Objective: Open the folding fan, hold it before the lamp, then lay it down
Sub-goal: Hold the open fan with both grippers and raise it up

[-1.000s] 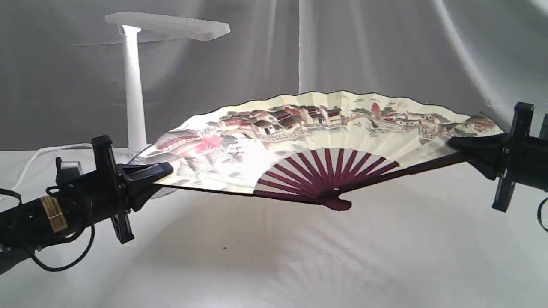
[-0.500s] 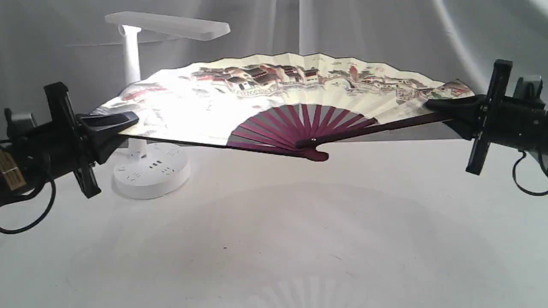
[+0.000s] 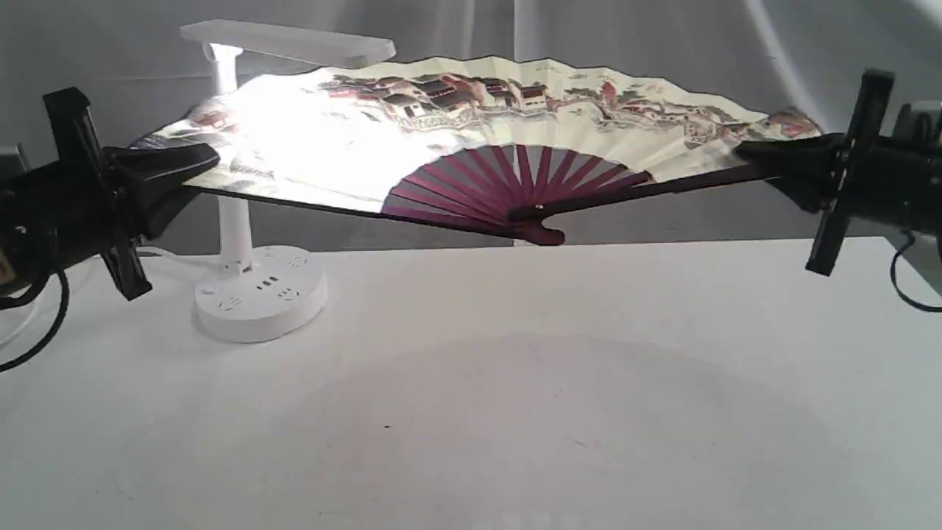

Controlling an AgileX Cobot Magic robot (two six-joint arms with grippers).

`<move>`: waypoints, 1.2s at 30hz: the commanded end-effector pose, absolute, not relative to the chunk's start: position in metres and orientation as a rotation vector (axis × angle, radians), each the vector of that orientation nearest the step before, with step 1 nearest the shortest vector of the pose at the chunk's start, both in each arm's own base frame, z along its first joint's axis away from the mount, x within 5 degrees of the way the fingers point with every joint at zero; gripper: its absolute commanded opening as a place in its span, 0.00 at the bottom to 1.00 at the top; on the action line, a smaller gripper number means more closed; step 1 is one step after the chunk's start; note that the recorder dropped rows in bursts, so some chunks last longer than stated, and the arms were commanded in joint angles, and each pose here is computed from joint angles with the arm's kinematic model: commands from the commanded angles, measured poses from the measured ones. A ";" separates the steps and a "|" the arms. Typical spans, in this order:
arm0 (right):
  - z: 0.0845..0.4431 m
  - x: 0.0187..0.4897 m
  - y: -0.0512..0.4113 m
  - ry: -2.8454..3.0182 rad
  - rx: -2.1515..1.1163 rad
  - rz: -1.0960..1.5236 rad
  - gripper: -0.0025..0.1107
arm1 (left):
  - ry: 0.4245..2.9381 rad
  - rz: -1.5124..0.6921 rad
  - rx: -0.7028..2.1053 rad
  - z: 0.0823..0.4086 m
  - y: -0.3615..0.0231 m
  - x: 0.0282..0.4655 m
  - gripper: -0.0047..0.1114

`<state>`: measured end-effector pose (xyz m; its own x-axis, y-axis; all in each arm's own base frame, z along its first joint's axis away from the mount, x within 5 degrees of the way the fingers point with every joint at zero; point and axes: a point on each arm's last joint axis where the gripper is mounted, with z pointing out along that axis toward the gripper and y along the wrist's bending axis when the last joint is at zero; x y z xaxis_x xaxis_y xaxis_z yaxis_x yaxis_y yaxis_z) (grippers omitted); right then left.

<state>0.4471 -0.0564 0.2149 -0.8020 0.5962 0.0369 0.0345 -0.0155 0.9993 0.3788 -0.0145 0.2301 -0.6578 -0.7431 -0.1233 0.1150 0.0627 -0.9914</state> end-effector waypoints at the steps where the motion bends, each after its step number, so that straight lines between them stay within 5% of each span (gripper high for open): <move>1: 0.232 0.446 -0.073 1.825 0.680 1.752 0.02 | 1.527 -1.661 -0.812 0.237 0.007 0.381 0.04; 28: 0.245 0.443 -0.072 1.815 0.580 1.698 0.02 | 1.574 -1.657 -0.800 0.231 0.004 0.377 0.04; 36: 0.223 0.434 -0.068 1.850 0.545 1.648 0.02 | 1.797 -1.541 -0.730 0.216 -0.001 0.372 0.04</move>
